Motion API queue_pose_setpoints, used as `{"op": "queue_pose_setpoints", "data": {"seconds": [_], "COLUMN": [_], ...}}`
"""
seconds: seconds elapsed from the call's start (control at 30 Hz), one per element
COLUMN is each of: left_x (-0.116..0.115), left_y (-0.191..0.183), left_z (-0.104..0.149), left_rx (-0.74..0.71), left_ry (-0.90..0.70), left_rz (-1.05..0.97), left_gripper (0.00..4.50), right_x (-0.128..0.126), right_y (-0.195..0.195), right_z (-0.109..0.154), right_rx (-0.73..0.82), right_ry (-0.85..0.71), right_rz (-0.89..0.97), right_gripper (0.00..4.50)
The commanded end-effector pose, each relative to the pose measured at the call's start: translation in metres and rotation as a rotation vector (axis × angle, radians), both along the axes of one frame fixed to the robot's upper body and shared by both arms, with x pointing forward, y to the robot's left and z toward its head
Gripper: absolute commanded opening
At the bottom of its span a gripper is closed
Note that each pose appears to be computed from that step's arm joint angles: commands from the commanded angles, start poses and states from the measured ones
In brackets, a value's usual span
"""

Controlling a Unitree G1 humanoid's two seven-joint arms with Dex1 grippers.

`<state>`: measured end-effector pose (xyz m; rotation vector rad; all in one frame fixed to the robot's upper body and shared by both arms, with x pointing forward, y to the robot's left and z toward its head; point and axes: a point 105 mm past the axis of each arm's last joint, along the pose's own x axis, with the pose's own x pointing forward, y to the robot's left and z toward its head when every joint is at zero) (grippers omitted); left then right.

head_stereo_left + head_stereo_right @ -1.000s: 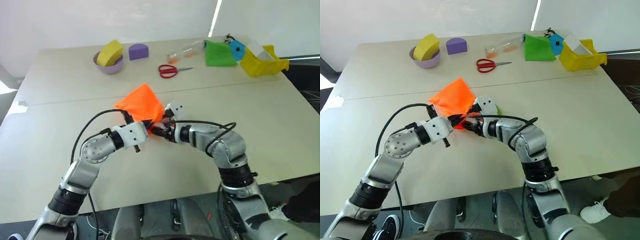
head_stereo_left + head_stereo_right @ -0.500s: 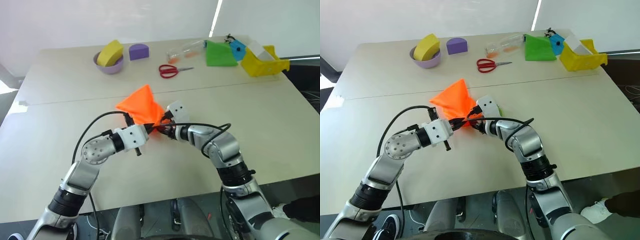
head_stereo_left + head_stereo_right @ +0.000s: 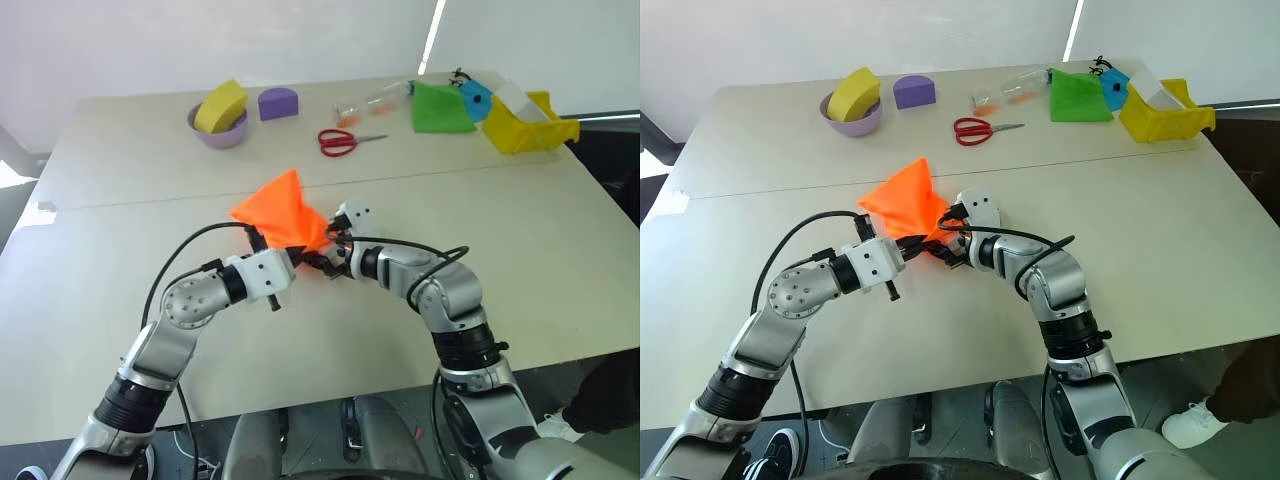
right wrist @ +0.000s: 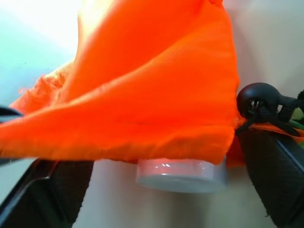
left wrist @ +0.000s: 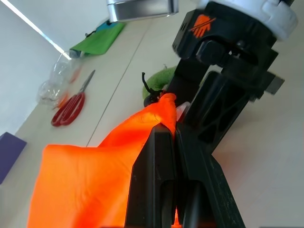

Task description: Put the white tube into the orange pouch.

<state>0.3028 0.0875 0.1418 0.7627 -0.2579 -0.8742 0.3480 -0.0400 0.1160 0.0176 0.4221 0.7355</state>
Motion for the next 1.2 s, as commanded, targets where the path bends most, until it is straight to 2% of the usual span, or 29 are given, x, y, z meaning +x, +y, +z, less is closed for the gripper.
{"op": "queue_pose_setpoints", "data": {"seconds": [0.03,0.1,0.37,0.47,0.57,0.63,0.73,0.9,1.03,1.13,1.2], "left_x": [0.004,0.007,0.009,0.006,0.005,0.005,0.004,0.006,0.005,0.005,0.005], "left_y": [0.007,0.011,0.019,0.02,0.02,0.018,0.016,0.014,0.013,0.011,0.009], "left_z": [0.011,0.01,0.004,-0.004,-0.008,-0.008,-0.008,-0.006,-0.008,-0.009,-0.009], "left_rx": [0.005,0.006,0.045,0.097,0.091,0.061,0.052,0.04,0.04,0.035,0.033], "left_ry": [-0.052,-0.051,-0.057,-0.058,-0.05,-0.038,-0.038,-0.043,-0.039,-0.036,-0.036], "left_rz": [0.028,0.053,0.068,0.043,0.038,0.04,0.036,0.042,0.036,0.035,0.033], "left_gripper": [0.0,0.0,0.0,0.0,0.0,0.0,0.0,0.0,0.0,0.0,0.0], "right_x": [-0.015,-0.028,-0.044,-0.03,0.003,0.02,0.029,0.009,0.009,-0.019,-0.038], "right_y": [0.002,-0.004,-0.025,-0.041,-0.07,-0.084,-0.086,-0.067,-0.071,-0.058,-0.055], "right_z": [0.018,0.017,0.025,0.04,0.051,0.051,0.051,0.047,0.048,0.054,0.044], "right_rx": [0.034,0.027,0.014,0.09,0.126,0.112,0.079,0.063,0.079,0.137,0.095], "right_ry": [-0.054,-0.049,-0.079,-0.104,-0.151,-0.171,-0.207,-0.258,-0.263,-0.283,-0.277], "right_rz": [0.096,0.17,0.258,0.189,-0.016,-0.132,-0.175,-0.016,-0.023,0.144,0.238], "right_gripper": [4.42,4.42,4.42,4.42,4.42,4.42,4.42,4.42,4.42,4.42,4.42]}}
